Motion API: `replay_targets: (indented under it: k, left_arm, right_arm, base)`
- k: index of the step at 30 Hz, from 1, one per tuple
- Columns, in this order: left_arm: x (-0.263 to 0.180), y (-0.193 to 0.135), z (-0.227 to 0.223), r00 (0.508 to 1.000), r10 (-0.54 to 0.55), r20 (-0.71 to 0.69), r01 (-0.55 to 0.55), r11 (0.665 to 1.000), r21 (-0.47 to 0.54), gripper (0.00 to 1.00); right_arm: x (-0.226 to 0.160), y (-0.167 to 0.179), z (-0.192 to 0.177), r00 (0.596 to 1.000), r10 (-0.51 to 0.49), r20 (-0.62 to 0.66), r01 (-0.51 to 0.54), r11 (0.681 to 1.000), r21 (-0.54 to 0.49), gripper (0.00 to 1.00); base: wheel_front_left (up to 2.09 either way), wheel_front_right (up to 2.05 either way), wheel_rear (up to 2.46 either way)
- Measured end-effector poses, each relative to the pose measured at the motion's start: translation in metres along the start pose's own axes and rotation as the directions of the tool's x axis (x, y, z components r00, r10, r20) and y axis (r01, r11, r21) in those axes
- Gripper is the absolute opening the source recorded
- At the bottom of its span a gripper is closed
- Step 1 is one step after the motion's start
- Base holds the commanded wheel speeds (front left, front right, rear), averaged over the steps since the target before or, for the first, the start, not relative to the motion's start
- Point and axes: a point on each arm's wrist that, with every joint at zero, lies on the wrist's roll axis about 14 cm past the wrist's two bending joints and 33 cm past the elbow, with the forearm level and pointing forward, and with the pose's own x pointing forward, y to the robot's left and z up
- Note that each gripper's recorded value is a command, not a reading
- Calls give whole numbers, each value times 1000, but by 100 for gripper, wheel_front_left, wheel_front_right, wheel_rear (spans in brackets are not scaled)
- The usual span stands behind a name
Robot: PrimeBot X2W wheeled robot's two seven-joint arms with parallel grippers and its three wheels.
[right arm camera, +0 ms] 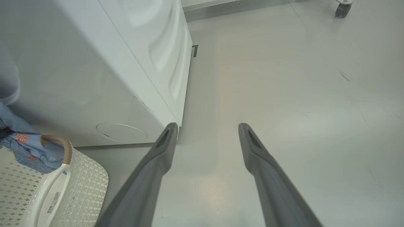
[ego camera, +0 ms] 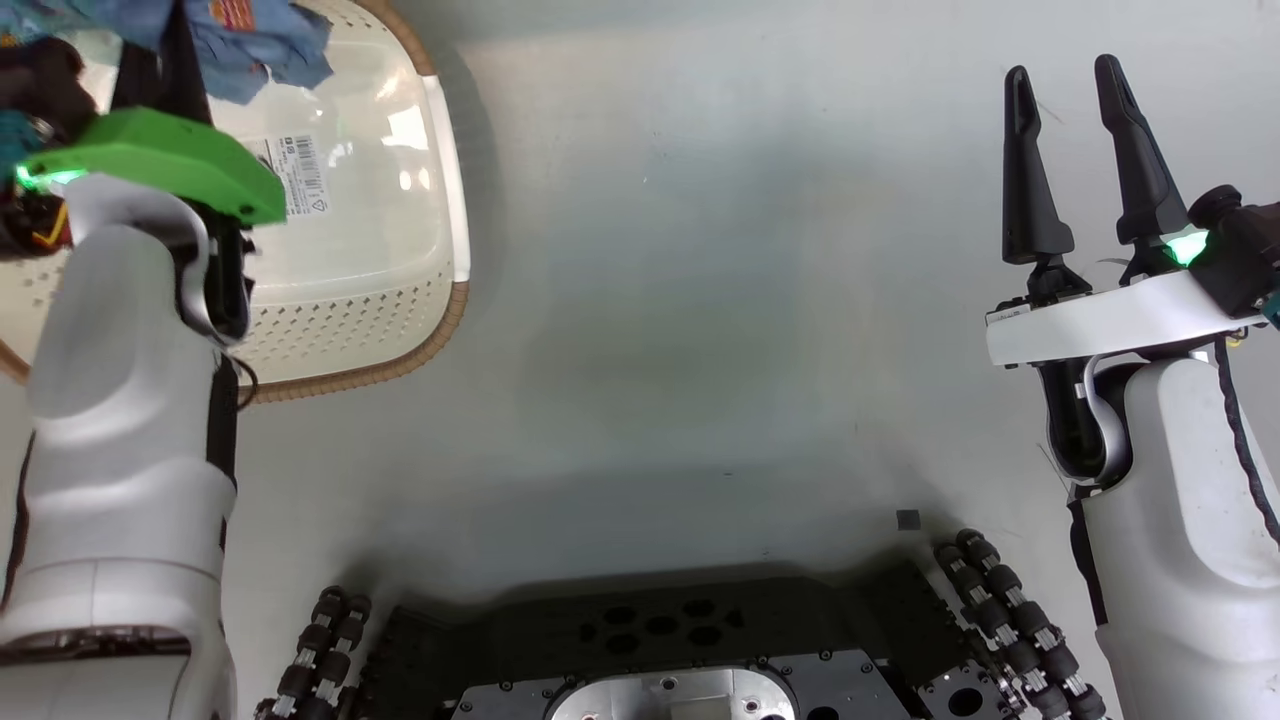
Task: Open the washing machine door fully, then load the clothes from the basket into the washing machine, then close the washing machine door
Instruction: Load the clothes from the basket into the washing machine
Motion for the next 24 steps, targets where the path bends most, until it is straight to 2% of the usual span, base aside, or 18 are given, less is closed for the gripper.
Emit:
replay_targets:
  k: [4, 8, 18, 24]
  left_arm:
    - [-16, 3, -2, 1000, -5, -19, 6, 999, 54, 0]
    - [-26, 8, 16, 1000, 3, 24, -5, 997, 73, 0]
    - [-43, 25, 93, 978, 13, 210, -55, 980, 191, 0]
    - [-49, 12, 137, 948, -41, 314, -53, 956, 287, 0]
  right_arm:
    - [0, 7, 8, 1000, 18, 18, -18, 1000, 1, 100]
    - [0, 14, 16, 999, 33, 35, -33, 999, 1, 100]
    - [-4, 33, 35, 994, 79, 72, -80, 997, 8, 100]
    - [-8, 36, 44, 992, 82, 92, -84, 996, 10, 100]
  base:
    - [0, 0, 0]
    - [0, 0, 0]
    - [0, 0, 0]
    - [0, 0, 0]
